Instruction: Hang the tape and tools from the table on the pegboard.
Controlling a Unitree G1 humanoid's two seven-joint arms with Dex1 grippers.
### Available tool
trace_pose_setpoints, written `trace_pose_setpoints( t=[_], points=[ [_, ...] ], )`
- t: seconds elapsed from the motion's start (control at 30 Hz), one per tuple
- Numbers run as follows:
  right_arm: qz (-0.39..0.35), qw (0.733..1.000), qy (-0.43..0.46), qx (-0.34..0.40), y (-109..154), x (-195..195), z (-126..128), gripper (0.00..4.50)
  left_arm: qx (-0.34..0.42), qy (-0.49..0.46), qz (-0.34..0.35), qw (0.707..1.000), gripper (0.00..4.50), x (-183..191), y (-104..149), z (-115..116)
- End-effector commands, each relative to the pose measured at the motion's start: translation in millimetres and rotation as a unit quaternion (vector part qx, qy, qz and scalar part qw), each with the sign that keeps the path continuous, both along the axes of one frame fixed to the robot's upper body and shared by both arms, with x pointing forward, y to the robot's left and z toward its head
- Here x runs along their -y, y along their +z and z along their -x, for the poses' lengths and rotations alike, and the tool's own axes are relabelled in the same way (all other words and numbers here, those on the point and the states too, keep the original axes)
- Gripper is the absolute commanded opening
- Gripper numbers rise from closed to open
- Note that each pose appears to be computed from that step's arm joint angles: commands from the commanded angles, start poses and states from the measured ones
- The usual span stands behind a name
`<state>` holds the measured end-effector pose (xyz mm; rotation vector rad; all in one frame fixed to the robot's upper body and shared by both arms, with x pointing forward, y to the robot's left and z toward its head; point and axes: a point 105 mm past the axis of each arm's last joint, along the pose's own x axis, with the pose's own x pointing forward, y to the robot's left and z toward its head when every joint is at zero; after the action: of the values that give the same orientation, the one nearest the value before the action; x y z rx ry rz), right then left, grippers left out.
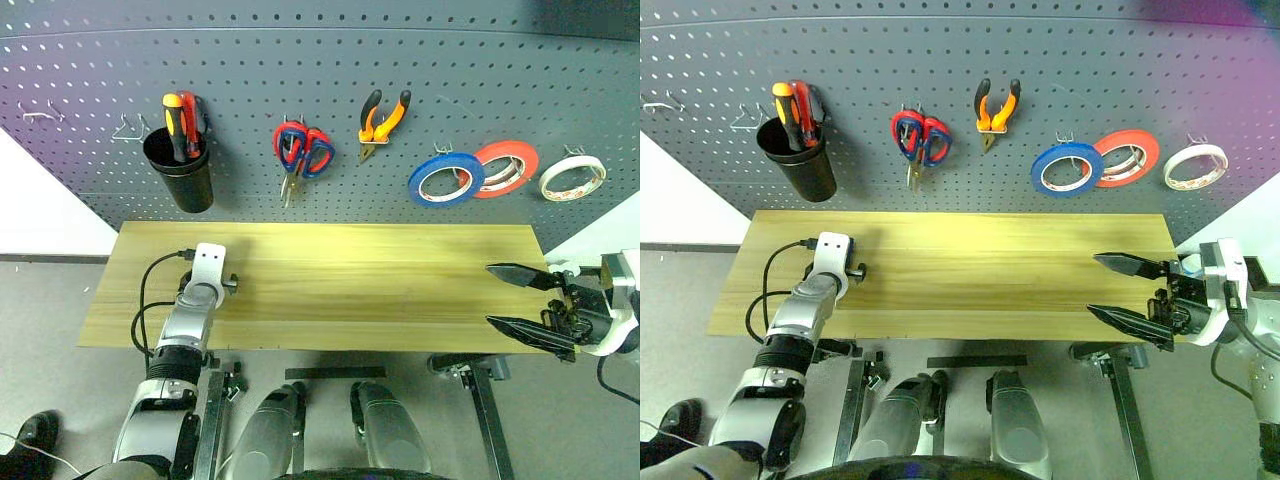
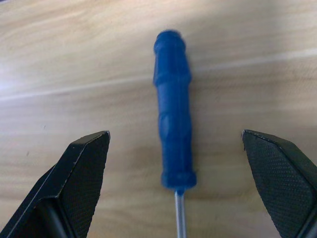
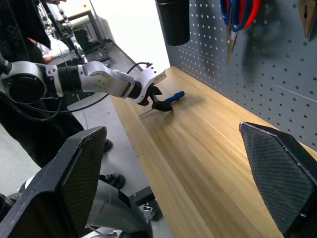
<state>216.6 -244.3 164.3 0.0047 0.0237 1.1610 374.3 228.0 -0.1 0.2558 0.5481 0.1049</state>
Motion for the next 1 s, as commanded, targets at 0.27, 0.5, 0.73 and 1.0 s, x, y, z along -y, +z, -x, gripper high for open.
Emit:
trace_pose_setpoints(
  t=[0.27,0.5,0.73,1.0],
  points=[
    [-0.006,0.998,0.042,0.036,22,-17,21,4.5,0.009,-0.009,-0.018,1.0,4.46,-2,4,-7],
    [-0.003,0.999,0.038,0.038,25,-18,19,4.5,0.004,-0.005,-0.014,1.0,3.94,-5,-1,-4],
    [0.0,0.999,0.03,0.041,26,-14,16,4.5,-0.002,0.001,-0.003,1.0,1.65,-4,-4,-2],
    [0.0,0.999,0.027,0.043,27,-14,12,4.5,-0.011,0.006,0.003,1.0,0.57,-3,-7,0]
  ],
)
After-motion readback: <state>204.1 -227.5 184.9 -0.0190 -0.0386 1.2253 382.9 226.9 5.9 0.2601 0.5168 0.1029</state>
